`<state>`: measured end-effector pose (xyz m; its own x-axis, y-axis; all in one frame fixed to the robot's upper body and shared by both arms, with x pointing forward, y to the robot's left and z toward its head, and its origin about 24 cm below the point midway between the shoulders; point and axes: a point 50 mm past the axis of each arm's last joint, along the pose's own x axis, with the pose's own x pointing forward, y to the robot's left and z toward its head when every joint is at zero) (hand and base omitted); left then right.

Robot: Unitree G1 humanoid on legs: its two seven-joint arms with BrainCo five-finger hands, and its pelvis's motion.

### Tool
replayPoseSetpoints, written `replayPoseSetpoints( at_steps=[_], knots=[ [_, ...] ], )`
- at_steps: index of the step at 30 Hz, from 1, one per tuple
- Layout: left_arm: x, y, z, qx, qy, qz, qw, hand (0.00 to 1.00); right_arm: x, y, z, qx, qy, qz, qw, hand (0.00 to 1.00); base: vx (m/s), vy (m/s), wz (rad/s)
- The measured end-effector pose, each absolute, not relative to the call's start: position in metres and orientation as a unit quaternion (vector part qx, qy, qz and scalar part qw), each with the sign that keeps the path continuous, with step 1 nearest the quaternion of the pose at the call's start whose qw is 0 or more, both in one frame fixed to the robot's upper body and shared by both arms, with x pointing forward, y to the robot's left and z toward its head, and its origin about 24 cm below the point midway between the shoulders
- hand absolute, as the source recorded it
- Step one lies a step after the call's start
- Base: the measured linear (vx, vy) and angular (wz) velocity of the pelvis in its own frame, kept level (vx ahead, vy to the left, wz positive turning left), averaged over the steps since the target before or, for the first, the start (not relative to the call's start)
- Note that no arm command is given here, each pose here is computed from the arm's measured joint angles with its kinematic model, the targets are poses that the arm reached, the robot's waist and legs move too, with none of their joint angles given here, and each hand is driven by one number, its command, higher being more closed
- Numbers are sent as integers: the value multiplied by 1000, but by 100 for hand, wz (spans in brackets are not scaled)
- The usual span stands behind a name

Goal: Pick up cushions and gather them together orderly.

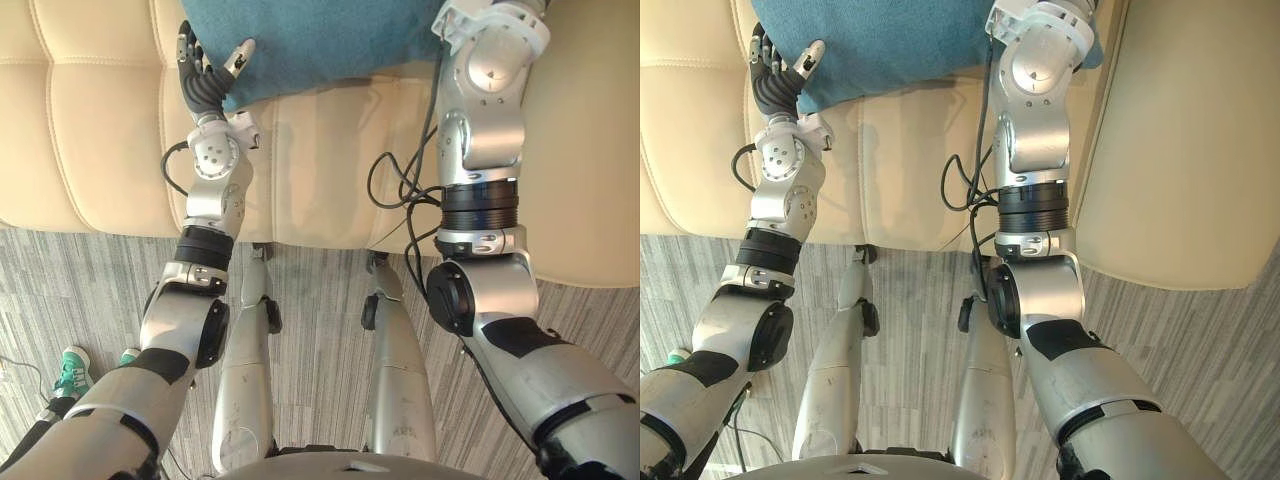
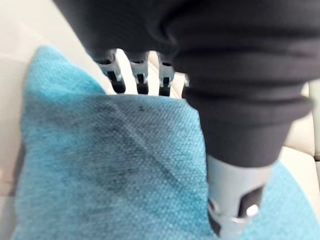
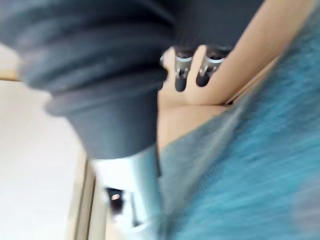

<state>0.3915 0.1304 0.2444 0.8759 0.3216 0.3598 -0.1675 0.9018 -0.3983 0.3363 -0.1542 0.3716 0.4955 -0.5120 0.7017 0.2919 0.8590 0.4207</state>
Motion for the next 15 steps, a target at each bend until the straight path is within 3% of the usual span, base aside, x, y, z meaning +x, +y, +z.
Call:
replayPoseSetpoints(
  at_steps=[5, 11, 15],
  knots=[
    [386, 152, 254, -180, -244, 148, 941, 0, 323, -164, 362, 149, -473, -229, 838, 0, -20, -129, 2],
    [369, 208, 259, -159, -285, 210, 921, 0, 329, -190, 313, 136, -422, -233, 866, 0, -33, -121, -2],
    [353, 239, 216, -134, -252, 250, 925, 0, 315, -206, 267, 104, -395, -228, 884, 0, 11, -106, 1]
  ],
)
